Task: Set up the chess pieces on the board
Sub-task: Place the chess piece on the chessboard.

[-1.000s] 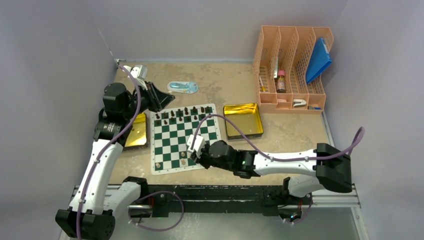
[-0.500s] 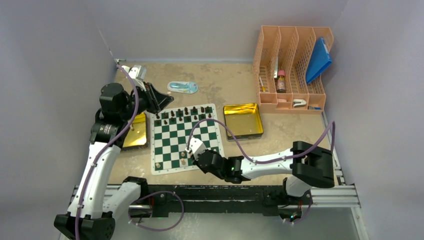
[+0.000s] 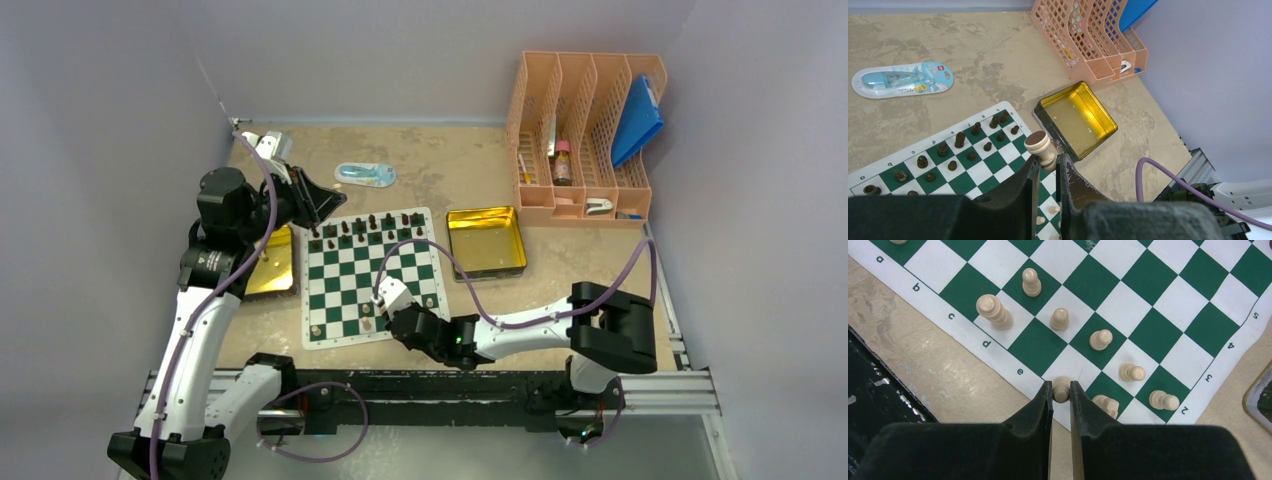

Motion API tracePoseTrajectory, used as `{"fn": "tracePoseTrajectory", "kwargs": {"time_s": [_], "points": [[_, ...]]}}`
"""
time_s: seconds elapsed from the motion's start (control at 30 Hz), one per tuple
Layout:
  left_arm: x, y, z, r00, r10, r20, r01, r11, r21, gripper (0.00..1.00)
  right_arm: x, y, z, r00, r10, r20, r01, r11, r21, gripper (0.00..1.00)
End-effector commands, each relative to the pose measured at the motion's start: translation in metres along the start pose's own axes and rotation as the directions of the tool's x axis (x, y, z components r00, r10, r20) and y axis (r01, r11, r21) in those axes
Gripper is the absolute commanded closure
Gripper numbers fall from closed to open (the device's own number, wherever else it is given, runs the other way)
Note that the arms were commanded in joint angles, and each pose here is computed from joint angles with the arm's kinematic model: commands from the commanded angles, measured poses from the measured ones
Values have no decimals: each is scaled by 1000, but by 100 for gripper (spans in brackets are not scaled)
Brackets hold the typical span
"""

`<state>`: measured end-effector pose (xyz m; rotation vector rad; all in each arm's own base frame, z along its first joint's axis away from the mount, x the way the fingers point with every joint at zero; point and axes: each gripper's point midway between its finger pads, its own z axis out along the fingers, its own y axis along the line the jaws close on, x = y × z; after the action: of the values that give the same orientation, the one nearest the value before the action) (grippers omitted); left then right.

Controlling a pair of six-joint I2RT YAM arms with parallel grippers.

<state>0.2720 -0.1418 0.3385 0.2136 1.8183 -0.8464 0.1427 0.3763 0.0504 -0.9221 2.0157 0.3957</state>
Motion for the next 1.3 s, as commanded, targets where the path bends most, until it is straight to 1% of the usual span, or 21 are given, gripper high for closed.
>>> {"fn": "tracePoseTrajectory", "kwargs": {"time_s": [0.0, 0.47, 0.87, 1.27], "points": [[-14, -7, -6, 998, 52, 43, -52, 999, 9, 100, -23, 1, -1, 997, 53, 53, -55, 998, 29, 83], [-13, -5, -7, 997, 58, 50, -58, 998, -1, 100, -28, 0, 0, 997, 51, 65, -54, 998, 41, 82], [-10, -6, -7, 997, 58, 52, -58, 998, 12, 100, -17, 3, 8, 999, 34, 29, -35, 998, 47, 80], [-9, -7, -6, 997, 62, 53, -63, 998, 21, 100, -26, 2, 7, 999, 33, 36, -35, 998, 59, 79]]}}
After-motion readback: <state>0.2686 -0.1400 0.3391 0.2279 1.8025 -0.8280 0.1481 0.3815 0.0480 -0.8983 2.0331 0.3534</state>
